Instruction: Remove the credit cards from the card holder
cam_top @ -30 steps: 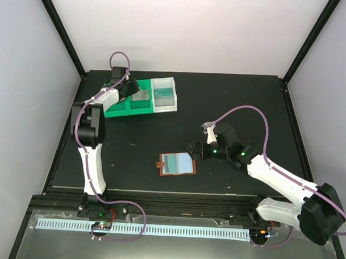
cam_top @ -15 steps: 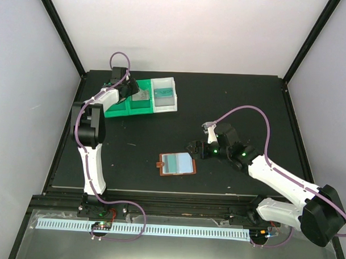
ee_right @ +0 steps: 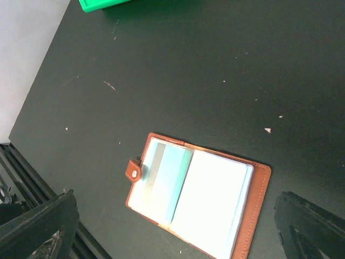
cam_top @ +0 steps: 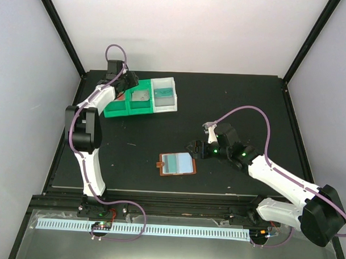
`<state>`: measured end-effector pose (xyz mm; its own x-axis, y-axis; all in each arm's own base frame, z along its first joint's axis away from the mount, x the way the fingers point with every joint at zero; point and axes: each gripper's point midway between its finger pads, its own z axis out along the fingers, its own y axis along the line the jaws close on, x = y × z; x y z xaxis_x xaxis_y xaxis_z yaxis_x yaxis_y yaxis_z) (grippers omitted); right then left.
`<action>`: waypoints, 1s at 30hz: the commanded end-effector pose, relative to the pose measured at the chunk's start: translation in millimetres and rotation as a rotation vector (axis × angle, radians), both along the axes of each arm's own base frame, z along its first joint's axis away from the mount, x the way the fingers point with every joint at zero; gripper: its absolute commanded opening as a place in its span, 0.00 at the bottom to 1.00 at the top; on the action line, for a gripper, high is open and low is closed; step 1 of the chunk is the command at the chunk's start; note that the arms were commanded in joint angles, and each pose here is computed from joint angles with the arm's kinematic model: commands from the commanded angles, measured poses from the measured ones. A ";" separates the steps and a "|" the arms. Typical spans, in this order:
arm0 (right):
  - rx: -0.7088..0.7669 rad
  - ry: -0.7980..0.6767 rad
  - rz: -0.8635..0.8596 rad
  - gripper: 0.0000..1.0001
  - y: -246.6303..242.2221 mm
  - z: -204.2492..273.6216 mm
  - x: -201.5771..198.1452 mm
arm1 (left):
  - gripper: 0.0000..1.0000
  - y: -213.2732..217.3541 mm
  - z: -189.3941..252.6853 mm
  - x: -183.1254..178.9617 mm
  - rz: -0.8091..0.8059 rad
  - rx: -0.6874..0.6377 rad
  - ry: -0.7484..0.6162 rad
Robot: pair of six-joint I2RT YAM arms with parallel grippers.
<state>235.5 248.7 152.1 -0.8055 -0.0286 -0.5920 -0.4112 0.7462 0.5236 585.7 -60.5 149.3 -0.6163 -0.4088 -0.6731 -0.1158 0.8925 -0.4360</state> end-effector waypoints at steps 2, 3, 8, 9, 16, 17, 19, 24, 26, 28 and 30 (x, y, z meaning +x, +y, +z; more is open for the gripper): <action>0.013 -0.010 -0.032 1.00 -2.9 6.6 4.1 | 0.55 -8.6 39.2 -11.1 -0.041 -0.016 -0.029; 0.013 -0.008 -0.032 1.00 -2.9 6.3 3.9 | 0.58 -10.8 41.2 -15.0 -0.051 -0.022 -0.023; 0.005 -0.038 -0.016 1.00 -4.6 13.3 2.7 | 0.64 -21.2 48.7 -44.3 -0.119 -0.053 0.012; 0.010 -0.046 -0.015 1.00 -4.7 15.4 2.8 | 0.67 -22.9 48.6 -52.0 -0.132 -0.059 0.023; 0.021 -0.012 0.024 1.00 3.1 7.8 -0.6 | 0.99 -41.1 44.6 -120.3 -0.230 -0.108 0.071; 0.024 0.004 0.035 0.99 5.8 4.8 -1.7 | 0.99 -44.4 39.7 -129.9 -0.241 -0.111 0.083; 0.031 0.032 0.056 0.97 10.6 -1.1 -3.9 | 0.99 -51.9 31.8 -149.0 -0.269 -0.120 0.105; 0.054 0.075 0.088 0.86 19.4 -11.5 -6.9 | 0.99 -71.7 9.3 -190.1 -0.365 -0.189 0.144; 0.070 0.083 0.100 0.79 22.7 -13.0 -7.9 | 0.99 -78.2 -1.2 -204.8 -0.396 -0.209 0.171; 0.079 0.096 0.103 0.71 25.0 -16.6 -8.2 | 0.99 -82.4 -12.8 -218.0 -0.417 -0.208 0.203; 0.087 0.110 0.104 0.61 26.9 -19.6 -8.5 | 0.99 -89.0 -20.7 -231.0 -0.449 -0.223 0.224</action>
